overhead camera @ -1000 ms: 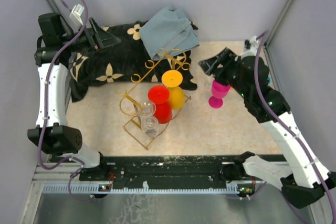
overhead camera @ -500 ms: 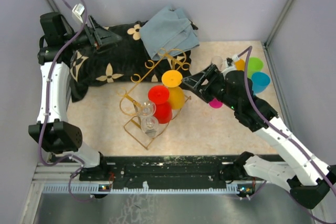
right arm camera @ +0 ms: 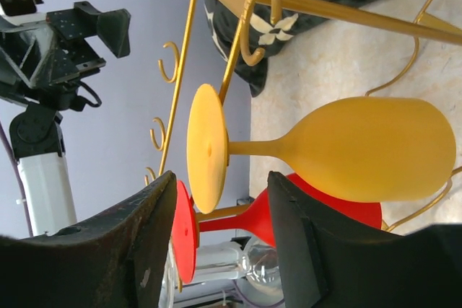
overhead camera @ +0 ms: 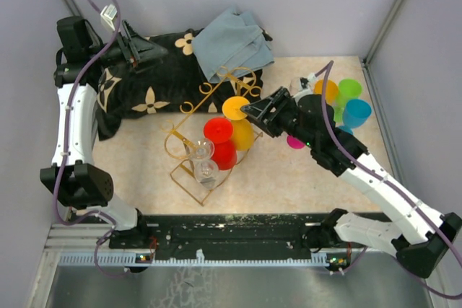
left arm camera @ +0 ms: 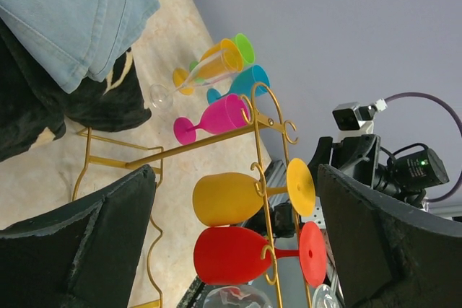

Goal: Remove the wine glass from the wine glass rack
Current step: Pick up the wine glass from the wine rack.

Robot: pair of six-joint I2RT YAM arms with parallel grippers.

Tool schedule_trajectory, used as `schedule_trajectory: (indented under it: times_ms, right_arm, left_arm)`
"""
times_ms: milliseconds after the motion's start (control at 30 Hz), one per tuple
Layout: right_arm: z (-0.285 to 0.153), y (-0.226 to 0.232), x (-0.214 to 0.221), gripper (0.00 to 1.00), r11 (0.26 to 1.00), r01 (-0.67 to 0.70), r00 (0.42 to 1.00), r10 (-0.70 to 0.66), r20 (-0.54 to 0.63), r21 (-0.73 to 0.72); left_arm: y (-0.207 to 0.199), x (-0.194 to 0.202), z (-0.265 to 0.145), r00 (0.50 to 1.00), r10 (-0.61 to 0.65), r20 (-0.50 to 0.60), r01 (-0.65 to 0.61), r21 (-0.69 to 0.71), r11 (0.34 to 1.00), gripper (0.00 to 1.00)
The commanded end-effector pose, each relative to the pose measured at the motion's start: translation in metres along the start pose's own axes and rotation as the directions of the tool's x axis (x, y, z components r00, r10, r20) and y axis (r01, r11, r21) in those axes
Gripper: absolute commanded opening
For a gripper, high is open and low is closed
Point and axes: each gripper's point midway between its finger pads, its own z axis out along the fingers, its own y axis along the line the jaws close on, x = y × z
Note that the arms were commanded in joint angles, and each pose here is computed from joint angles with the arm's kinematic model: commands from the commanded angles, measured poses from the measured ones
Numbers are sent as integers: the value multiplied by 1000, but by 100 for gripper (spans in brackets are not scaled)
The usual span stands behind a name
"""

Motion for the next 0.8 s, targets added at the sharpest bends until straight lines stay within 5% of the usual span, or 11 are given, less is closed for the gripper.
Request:
schedule_trajectory:
  times_ms: [0, 533, 767]
  right_arm:
    - [7, 22, 3, 49, 996, -7, 1000, 7, -1, -87]
    - [-6, 17, -3, 0, 997, -13, 999, 16, 41, -73]
    - [-18, 25, -9, 0, 993, -52, 996, 59, 64, -104]
  left_arm:
    - [-7, -3, -1, 1000, 27, -3, -27, 30, 999, 97]
    - [-14, -6, -2, 999, 37, -5, -36, 49, 998, 96]
    - [-17, -5, -2, 999, 37, -6, -37, 53, 998, 95]
